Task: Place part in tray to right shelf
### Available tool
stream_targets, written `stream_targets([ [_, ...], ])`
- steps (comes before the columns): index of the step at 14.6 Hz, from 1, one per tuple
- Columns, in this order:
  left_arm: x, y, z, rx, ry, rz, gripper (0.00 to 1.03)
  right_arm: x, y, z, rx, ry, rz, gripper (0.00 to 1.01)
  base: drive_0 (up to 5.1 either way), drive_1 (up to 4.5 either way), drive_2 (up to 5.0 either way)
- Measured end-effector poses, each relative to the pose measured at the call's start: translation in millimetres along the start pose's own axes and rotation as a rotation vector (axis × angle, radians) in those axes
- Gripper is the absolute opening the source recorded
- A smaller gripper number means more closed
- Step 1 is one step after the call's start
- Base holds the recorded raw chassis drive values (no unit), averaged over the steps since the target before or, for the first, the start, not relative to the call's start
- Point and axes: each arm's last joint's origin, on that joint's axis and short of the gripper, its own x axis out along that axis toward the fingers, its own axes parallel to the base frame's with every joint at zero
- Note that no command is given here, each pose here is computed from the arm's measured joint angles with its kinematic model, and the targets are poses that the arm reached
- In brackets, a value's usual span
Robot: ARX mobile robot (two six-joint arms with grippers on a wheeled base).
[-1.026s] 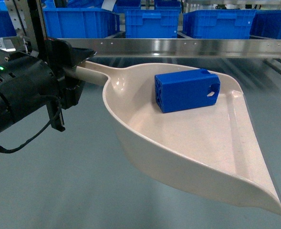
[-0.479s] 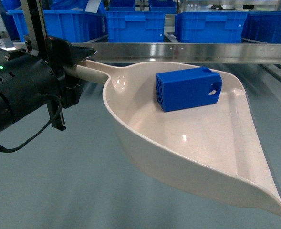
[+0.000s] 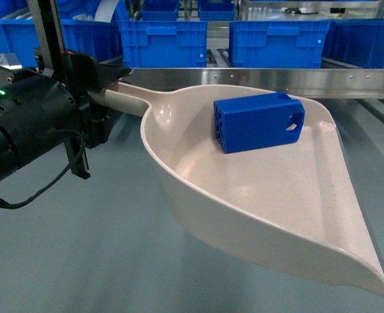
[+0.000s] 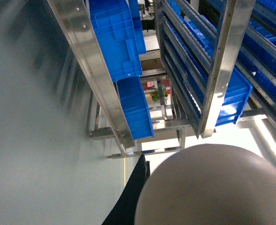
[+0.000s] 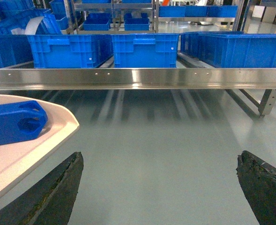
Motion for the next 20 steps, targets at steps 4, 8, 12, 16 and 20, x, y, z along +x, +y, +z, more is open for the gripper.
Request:
stream_targets([
  [4, 0.0, 0.3, 0.0, 0.001, 0.0, 0.003, 0.12, 0.0, 0.0, 0.0, 0.0, 0.0, 0.0, 0.98, 2.9, 2.14, -4.9],
  [8, 0.2, 0.1, -1.7, -0.002, 0.008, 0.002, 0.12, 0.0, 0.0, -0.3, 0.0, 0.003, 0.0, 0.98, 0.1, 3.9, -3.8],
  [12, 0.2, -0.1, -1.4, 0.0, 0.006, 0.0, 0.12, -0.2, 0.0, 0.2, 0.0, -0.002, 0.0, 0.98, 0.2, 4.42, -4.0],
  [16, 0.1, 0.3, -0.9, -0.001, 0.003, 0.003, 0.12, 0.0, 0.0, 0.0, 0.0, 0.0, 0.0, 0.98, 0.0, 4.32, -4.3],
  [20, 0.0, 0.5, -0.7, 0.0, 0.003, 0.007, 0.12, 0.0, 0.0, -0.1, 0.0, 0.001, 0.0, 0.98, 0.0, 4.38, -4.3],
])
